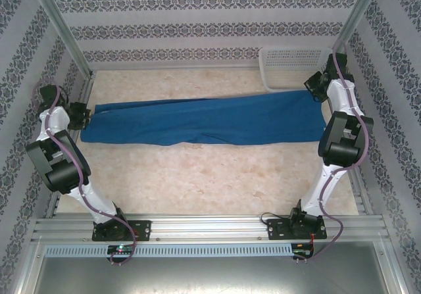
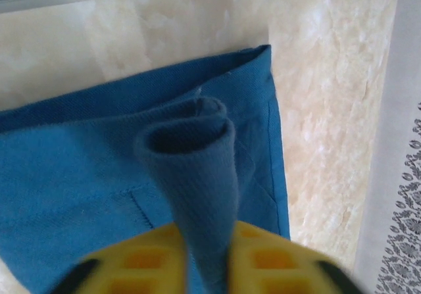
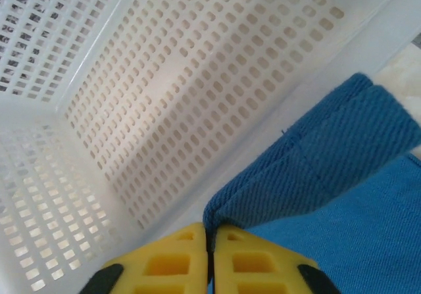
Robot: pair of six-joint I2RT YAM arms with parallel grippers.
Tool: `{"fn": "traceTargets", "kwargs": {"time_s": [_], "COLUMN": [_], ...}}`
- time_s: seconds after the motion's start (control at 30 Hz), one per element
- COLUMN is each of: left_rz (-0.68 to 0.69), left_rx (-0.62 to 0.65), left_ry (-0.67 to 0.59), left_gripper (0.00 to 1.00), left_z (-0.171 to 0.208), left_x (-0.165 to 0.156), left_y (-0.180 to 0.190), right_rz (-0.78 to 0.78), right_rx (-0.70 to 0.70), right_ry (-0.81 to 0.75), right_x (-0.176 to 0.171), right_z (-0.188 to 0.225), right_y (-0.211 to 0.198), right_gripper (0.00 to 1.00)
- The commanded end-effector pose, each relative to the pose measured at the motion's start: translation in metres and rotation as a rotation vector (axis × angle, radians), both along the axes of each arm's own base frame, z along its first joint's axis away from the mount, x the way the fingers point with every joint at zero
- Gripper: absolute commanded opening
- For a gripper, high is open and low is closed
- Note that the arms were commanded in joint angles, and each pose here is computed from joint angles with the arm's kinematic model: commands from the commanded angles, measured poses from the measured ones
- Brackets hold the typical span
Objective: Roll up the long pants
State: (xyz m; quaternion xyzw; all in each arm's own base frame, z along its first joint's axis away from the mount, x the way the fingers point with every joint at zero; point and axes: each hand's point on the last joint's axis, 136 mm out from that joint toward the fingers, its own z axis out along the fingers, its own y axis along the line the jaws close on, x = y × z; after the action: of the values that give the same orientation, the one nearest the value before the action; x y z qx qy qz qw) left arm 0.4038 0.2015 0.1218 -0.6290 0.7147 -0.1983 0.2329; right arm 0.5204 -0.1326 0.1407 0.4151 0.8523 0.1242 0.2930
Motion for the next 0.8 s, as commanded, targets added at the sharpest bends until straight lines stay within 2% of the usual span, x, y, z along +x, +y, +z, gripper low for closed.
{"fn": "traceTargets", "kwargs": {"time_s": [0.0, 0.03, 0.07, 0.17, 0.2, 0.23, 0.27, 0.3, 0.33, 0.37, 0.4, 0.53, 0.77], "left_rz": [0.049, 0.036, 0.026, 0.025, 0.025, 0.021, 0.016, 0.007, -0.005, -0.013, -0.024, -0.073, -0.076], "left_rx": [0.112, 0.099, 0.09, 0.093, 0.101, 0.101, 0.101, 0.103, 0.103, 0.103, 0.106, 0.109, 0.063], "left_ry": [-0.071, -0.076, -0.088, -0.106, -0.114, -0.115, -0.113, -0.105, -0.091, -0.072, -0.06, -0.032, 0.088], "left_gripper": [1.0, 1.0, 1.0, 1.0, 0.97, 0.86, 0.68, 0.41, 0.08, 0.0, 0.0, 0.0, 0.0], "left_z": [0.021, 0.021, 0.023, 0.031, 0.036, 0.039, 0.041, 0.042, 0.041, 0.038, 0.035, 0.012, -0.051], "left_x": [0.019, 0.021, 0.023, 0.017, 0.014, 0.01, 0.006, 0.002, -0.003, -0.009, -0.014, -0.027, -0.039], "left_y": [0.036, 0.033, 0.031, 0.024, 0.022, 0.019, 0.014, 0.009, 0.001, -0.006, -0.016, -0.055, -0.077], "right_rz": [-0.027, -0.013, -0.005, 0.026, 0.038, 0.05, 0.068, 0.106, 0.153, 0.184, 0.215, 0.333, 0.356], "right_rx": [-0.162, -0.189, -0.22, -0.315, -0.33, -0.336, -0.329, -0.301, -0.268, -0.253, -0.248, -0.252, -0.246], "right_ry": [-0.02, -0.009, -0.005, -0.049, -0.069, -0.085, -0.094, -0.105, -0.118, -0.12, -0.11, -0.018, 0.179], "right_x": [0.011, 0.01, 0.009, 0.003, -0.001, -0.006, -0.01, -0.014, -0.018, -0.022, -0.029, -0.053, -0.069], "right_z": [0.015, 0.018, 0.024, 0.052, 0.062, 0.069, 0.072, 0.073, 0.07, 0.066, 0.059, 0.023, -0.037], "right_y": [-0.032, -0.032, -0.031, -0.025, -0.021, -0.015, -0.008, 0.004, 0.019, 0.031, 0.042, 0.074, 0.061], "right_gripper": [0.62, 0.75, 0.8, 0.88, 0.87, 0.85, 0.78, 0.6, 0.27, 0.07, 0.0, 0.0, 0.0]}}
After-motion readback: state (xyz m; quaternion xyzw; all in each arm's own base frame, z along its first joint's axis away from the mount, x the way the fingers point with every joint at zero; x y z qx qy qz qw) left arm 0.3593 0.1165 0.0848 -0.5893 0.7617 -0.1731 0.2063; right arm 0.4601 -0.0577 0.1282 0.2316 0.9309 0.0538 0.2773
